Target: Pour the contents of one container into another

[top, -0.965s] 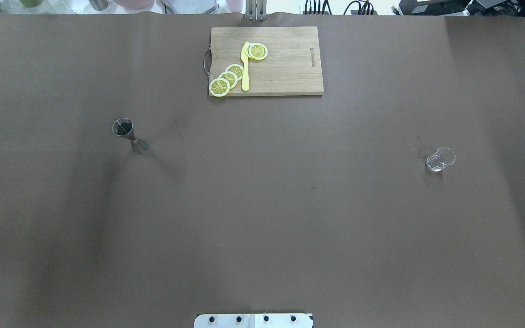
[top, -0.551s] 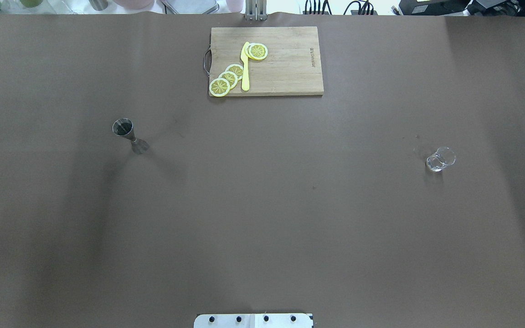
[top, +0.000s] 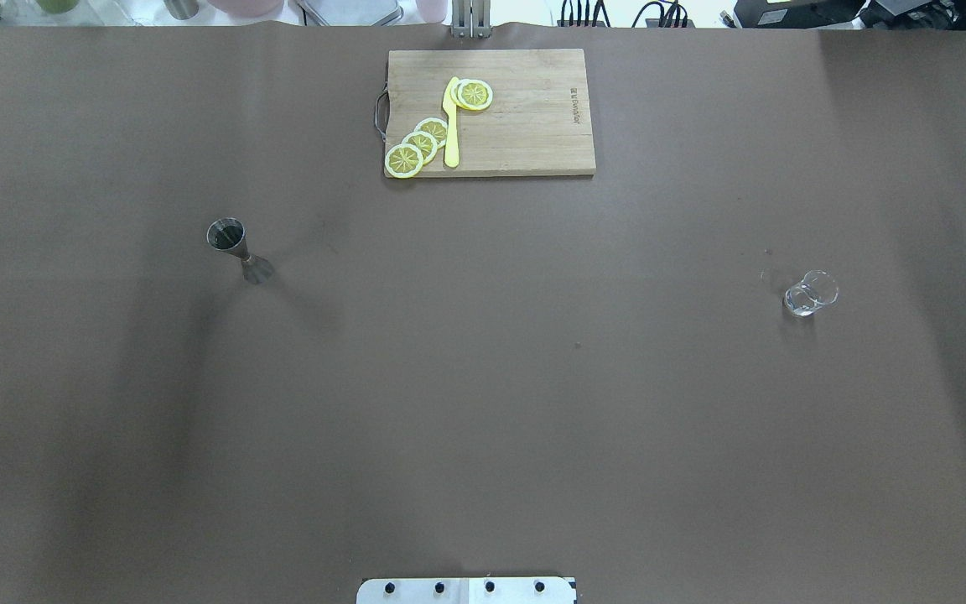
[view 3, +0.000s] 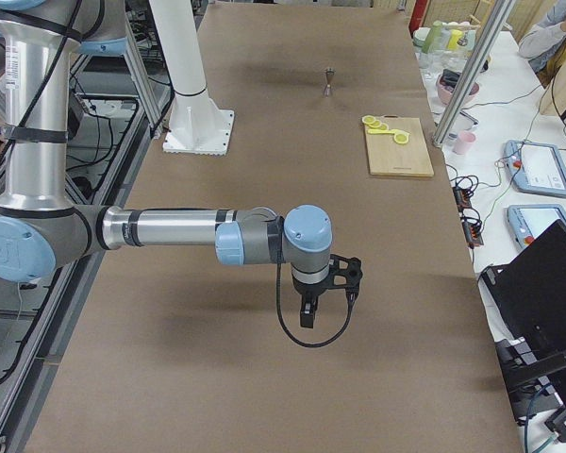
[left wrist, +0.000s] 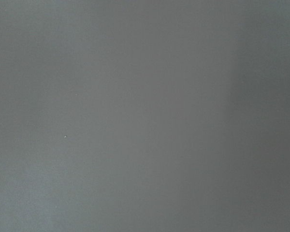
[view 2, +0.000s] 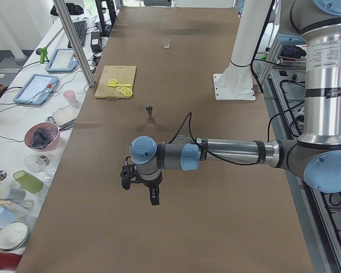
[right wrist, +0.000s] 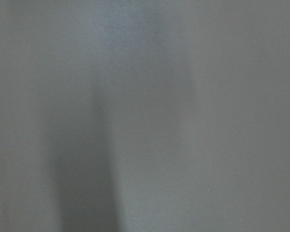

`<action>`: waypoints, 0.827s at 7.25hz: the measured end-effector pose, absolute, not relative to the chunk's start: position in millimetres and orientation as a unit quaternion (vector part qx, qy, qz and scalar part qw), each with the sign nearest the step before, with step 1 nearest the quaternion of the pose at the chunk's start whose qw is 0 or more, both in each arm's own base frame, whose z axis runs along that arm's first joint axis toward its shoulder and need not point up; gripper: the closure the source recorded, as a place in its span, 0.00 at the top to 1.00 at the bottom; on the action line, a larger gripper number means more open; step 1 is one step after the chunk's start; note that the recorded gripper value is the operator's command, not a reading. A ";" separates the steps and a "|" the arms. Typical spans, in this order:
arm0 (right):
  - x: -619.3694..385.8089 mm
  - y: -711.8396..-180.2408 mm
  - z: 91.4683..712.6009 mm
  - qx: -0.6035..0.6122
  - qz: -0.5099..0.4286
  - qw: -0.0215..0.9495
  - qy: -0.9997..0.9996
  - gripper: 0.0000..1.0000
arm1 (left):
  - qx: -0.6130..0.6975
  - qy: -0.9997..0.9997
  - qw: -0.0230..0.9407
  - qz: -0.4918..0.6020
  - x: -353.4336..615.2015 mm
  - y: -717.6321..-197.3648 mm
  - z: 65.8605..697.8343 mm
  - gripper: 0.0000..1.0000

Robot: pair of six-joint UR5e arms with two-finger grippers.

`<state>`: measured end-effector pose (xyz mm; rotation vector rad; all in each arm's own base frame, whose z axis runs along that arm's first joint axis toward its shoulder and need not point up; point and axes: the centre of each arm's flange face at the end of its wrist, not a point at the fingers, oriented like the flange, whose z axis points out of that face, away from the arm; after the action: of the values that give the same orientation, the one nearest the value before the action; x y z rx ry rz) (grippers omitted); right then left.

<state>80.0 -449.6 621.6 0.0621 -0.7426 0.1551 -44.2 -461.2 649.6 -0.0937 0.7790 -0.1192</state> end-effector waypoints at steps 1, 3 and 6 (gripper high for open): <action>79.7 -450.2 614.9 0.036 0.073 0.927 -0.365 1.00 | -0.046 0.379 0.922 -0.058 -44.2 -461.2 649.5 0.99; 78.9 -449.4 599.7 0.049 0.066 0.926 -0.369 1.00 | -0.045 0.379 0.922 -0.058 -44.1 -461.7 649.2 0.99; 77.8 -439.1 584.3 0.084 0.000 0.927 -0.366 1.00 | -0.044 0.379 0.922 -0.057 -43.4 -465.4 647.8 0.99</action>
<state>77.8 -439.1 584.3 0.1714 -0.7510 0.0008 -43.4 -465.4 647.8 -0.0907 0.7787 -0.1170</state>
